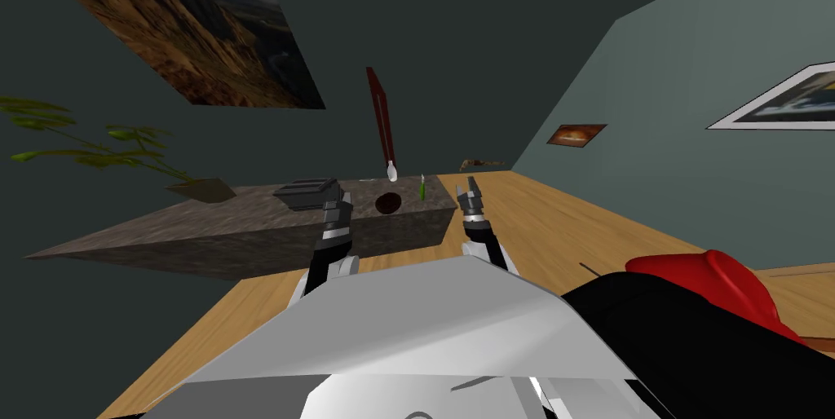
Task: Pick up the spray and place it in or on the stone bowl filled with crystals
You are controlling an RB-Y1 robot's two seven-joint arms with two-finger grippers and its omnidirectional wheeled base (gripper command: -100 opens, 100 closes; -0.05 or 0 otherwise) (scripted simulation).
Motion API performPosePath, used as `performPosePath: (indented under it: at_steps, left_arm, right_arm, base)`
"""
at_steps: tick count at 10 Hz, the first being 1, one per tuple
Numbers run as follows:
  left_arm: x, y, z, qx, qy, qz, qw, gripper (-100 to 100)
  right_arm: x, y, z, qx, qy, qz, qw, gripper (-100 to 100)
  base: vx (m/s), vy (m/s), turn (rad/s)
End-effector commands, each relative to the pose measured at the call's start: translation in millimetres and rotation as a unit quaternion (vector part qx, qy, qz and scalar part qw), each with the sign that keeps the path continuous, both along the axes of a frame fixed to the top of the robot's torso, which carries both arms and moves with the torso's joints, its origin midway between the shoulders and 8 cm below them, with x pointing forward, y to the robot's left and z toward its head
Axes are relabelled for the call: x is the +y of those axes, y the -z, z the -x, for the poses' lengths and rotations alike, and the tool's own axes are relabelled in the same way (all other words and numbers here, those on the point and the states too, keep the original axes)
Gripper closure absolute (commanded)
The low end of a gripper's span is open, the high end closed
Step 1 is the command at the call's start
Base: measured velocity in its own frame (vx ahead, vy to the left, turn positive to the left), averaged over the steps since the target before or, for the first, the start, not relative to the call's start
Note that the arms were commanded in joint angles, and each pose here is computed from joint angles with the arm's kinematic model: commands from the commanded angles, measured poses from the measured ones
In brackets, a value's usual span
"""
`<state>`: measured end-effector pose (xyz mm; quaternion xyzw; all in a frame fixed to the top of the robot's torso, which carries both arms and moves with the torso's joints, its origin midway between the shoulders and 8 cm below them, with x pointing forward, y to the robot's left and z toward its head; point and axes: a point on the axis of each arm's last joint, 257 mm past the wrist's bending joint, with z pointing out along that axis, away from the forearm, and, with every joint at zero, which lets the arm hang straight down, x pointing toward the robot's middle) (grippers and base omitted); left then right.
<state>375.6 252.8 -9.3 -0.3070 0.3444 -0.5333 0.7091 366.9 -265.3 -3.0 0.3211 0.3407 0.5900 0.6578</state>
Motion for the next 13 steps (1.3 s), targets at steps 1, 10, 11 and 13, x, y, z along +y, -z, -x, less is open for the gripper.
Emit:
performPosePath:
  at_steps: [1, 10, 11, 13]
  left_arm:
    - [0.0, 0, 0, 0.000, 0.000, 0.000, 1.0000, 0]
    - [0.0, 0, 0, 0.000, 0.000, 0.000, 1.0000, 0]
    - [0.0, 0, 0, 0.000, 0.000, 0.000, 1.0000, 0]
    - [0.0, 0, 0, 0.000, 0.000, 0.000, 1.0000, 0]
  right_arm:
    - [3, 12, -6, 0.022, 0.000, 0.032, 0.9992, -100]
    - [-24, 122, -43, 0.176, 0.045, 0.231, 0.9560, -100]
    - [-28, 129, -44, 0.186, 0.048, 0.247, 0.9499, -100]
    - [-37, 144, -47, 0.205, 0.055, 0.280, 0.9362, -100]
  base:
    - [0.041, 0.073, 0.041]
    - [0.053, 0.104, 0.063]
    - [0.039, 0.077, 0.028]
    - [0.042, 0.065, 0.044]
